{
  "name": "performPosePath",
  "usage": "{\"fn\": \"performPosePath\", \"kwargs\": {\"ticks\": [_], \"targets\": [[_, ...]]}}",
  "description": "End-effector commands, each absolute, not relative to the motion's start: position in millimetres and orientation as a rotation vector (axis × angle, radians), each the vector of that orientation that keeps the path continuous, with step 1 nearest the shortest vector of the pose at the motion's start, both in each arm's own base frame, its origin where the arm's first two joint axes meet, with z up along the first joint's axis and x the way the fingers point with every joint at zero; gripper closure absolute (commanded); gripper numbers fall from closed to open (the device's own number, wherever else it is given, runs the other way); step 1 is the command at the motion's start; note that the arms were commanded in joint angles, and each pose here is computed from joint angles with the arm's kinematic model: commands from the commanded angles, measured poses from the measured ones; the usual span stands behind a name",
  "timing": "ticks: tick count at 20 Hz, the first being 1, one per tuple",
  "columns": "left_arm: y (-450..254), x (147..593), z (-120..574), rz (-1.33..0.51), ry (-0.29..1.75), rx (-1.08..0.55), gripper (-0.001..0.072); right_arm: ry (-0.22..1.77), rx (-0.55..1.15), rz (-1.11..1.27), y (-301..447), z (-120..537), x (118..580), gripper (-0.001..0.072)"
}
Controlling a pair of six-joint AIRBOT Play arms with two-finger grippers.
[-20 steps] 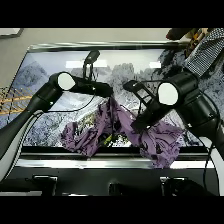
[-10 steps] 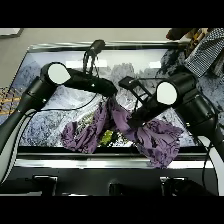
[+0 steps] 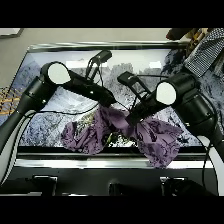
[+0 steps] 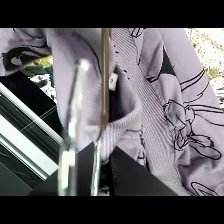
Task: Fold the clothes and pants, and hang the long-sleeved shirts on hangers.
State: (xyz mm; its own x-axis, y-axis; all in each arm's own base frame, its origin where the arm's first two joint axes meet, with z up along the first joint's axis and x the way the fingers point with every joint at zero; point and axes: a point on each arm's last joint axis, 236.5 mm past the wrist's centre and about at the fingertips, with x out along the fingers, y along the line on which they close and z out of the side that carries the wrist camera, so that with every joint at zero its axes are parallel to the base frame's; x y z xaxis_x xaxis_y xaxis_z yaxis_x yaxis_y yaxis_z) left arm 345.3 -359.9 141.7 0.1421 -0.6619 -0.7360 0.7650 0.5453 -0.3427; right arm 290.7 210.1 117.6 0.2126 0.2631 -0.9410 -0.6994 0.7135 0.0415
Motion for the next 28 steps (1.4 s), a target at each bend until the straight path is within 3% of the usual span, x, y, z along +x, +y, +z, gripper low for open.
{"fn": "performPosePath", "kwargs": {"ticks": [1, 7, 8, 10, 11, 28], "targets": [[-351.0, 349.3, 135.2, -1.005, 0.992, 0.180, 0.0681, 1.209, -0.474, 0.687, 201.5, 114.7, 286.5, 0.0665], [-323.8, 371.1, 119.2, -0.842, 1.021, 0.238, 0.0679, 1.195, -0.530, 0.610, 176.3, 126.6, 285.1, 0.0666], [-320.7, 374.1, 116.2, -0.818, 1.035, 0.223, 0.0596, 1.197, -0.515, 0.601, 175.0, 129.2, 282.7, 0.0666], [-314.6, 381.6, 108.0, -0.755, 1.084, 0.145, 0.0167, 1.215, -0.501, 0.576, 171.3, 128.8, 280.7, 0.0666], [-312.0, 385.6, 102.7, -0.736, 1.099, 0.127, 0.0114, 1.214, -0.487, 0.553, 169.9, 129.0, 283.0, 0.0665], [-358.0, 412.5, 40.0, -0.639, 1.161, -0.072, 0.0115, 1.220, -0.309, 0.376, 164.9, 131.4, 293.9, 0.0665]]}}
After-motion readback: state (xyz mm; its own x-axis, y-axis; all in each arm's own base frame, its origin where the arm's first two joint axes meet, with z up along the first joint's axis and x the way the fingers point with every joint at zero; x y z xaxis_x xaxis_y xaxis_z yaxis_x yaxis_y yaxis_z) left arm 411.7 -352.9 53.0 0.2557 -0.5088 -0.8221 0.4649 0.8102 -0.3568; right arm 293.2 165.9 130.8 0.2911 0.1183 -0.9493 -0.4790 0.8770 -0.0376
